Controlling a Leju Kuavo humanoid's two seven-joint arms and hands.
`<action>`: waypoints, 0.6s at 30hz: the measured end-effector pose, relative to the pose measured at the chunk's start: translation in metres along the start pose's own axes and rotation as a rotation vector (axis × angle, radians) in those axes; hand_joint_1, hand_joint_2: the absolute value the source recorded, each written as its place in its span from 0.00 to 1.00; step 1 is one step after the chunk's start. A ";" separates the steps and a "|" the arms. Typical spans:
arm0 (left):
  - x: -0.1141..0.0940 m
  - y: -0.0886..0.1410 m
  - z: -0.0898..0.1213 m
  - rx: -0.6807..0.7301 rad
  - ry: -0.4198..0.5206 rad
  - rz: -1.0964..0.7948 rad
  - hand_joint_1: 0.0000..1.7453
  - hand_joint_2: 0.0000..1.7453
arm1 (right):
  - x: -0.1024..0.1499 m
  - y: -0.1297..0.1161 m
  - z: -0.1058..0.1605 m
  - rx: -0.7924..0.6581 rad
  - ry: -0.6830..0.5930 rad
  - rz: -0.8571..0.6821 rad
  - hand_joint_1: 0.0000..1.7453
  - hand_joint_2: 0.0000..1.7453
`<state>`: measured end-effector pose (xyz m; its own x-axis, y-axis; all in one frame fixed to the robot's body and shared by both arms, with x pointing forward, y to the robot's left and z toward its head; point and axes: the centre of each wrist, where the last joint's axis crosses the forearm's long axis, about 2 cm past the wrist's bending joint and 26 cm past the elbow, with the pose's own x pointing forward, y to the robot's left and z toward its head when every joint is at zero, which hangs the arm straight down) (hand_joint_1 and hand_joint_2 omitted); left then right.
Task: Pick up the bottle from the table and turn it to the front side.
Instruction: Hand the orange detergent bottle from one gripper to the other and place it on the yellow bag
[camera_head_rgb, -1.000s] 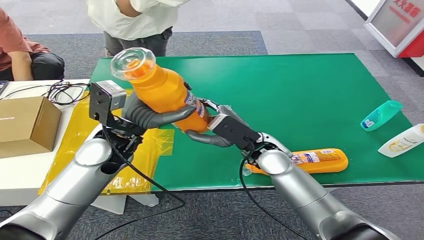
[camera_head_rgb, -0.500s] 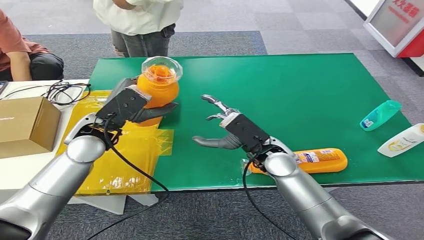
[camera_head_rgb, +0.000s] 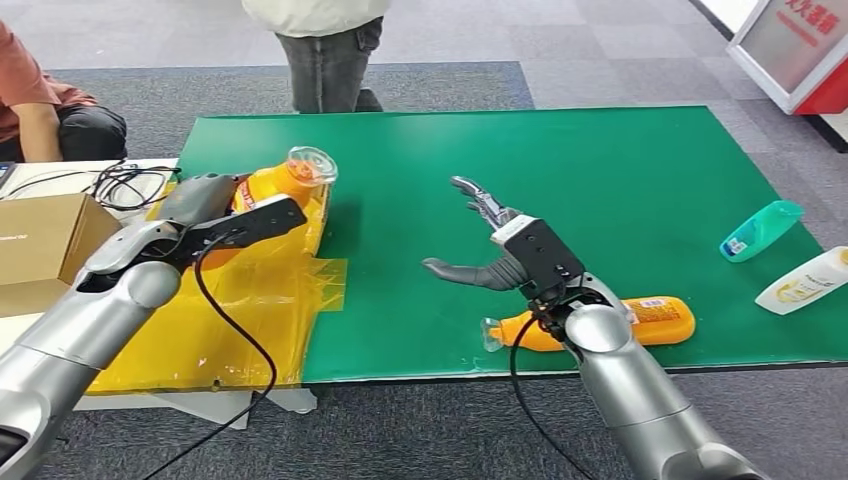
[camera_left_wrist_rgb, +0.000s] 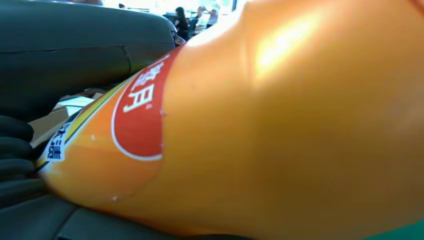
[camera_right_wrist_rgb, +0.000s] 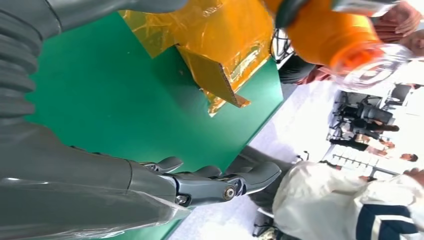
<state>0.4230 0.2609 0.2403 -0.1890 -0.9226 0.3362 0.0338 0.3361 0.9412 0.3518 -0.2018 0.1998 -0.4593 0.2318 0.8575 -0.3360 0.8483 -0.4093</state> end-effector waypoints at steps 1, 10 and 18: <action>-0.003 -0.002 0.000 -0.009 0.010 -0.008 1.00 0.00 | 0.001 -0.001 0.000 -0.001 -0.004 0.000 0.00 1.00; -0.026 -0.026 0.006 -0.060 0.085 -0.120 1.00 0.00 | 0.011 -0.002 -0.001 0.009 -0.050 0.002 0.00 1.00; -0.042 -0.045 0.014 -0.098 0.146 -0.209 1.00 0.00 | 0.015 -0.002 -0.001 0.017 -0.065 0.004 0.00 1.00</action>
<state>0.4155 0.2870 0.1831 -0.0588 -0.9899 0.1289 0.1047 0.1223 0.9870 0.3469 -0.1994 0.2137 -0.5131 0.2029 0.8340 -0.3478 0.8391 -0.4181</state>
